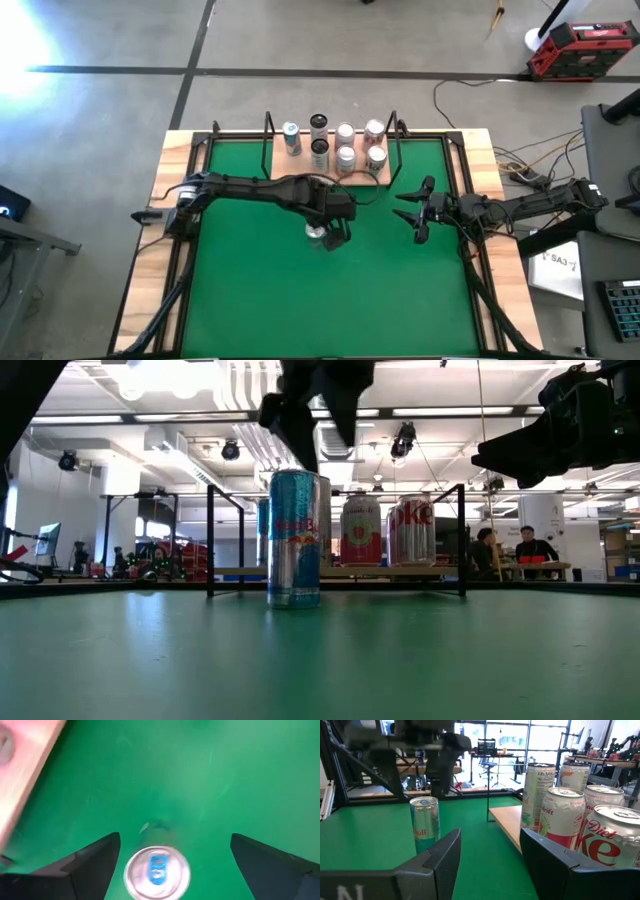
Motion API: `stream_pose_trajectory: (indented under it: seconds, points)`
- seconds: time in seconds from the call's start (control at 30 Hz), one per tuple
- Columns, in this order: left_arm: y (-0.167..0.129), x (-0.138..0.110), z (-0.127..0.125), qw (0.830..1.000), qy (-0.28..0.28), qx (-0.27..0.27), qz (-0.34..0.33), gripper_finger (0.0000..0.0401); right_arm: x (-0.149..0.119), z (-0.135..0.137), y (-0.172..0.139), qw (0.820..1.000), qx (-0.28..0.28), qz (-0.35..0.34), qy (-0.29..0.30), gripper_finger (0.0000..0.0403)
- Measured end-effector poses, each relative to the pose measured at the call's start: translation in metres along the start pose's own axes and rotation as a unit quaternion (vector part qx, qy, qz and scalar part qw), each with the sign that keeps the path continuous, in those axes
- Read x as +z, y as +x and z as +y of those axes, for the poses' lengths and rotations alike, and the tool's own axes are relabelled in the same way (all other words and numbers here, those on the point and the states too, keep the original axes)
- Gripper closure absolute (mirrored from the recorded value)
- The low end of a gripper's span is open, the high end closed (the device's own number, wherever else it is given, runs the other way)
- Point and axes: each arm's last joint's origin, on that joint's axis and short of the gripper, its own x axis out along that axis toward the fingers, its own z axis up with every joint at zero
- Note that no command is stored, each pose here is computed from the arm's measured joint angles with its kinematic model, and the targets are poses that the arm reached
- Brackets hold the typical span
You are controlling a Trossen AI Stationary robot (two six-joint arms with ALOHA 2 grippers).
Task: Place canned beverage on shelf
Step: Put the blue soda can on the shelf aligned with the other blue soda can
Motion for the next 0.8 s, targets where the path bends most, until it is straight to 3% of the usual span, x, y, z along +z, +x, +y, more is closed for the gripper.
stream_pose_trajectory:
  seconds: [0.13,0.27,0.37,0.63,0.8]
  points:
    - [-0.017,0.008,0.000,0.989,-0.143,0.006,-0.048,0.0037,0.000,0.000,0.000,1.000,0.000,0.000,0.000,0.0209]
    - [-0.033,0.015,0.003,0.957,-0.271,0.031,-0.097,0.0037,0.000,0.000,0.000,1.000,0.000,0.001,0.000,0.0209]
    - [-0.034,0.020,0.007,0.933,-0.346,0.036,-0.091,0.0037,-0.001,0.000,0.000,1.000,0.000,0.003,-0.001,0.0209]
    - [-0.020,0.025,0.018,0.849,-0.518,0.083,-0.054,0.0037,-0.001,0.000,0.000,1.000,0.000,0.007,-0.002,0.0209]
    - [-0.008,0.025,0.023,0.796,-0.599,0.089,0.004,0.0037,-0.002,0.000,0.000,1.000,0.000,0.008,-0.003,0.0209]
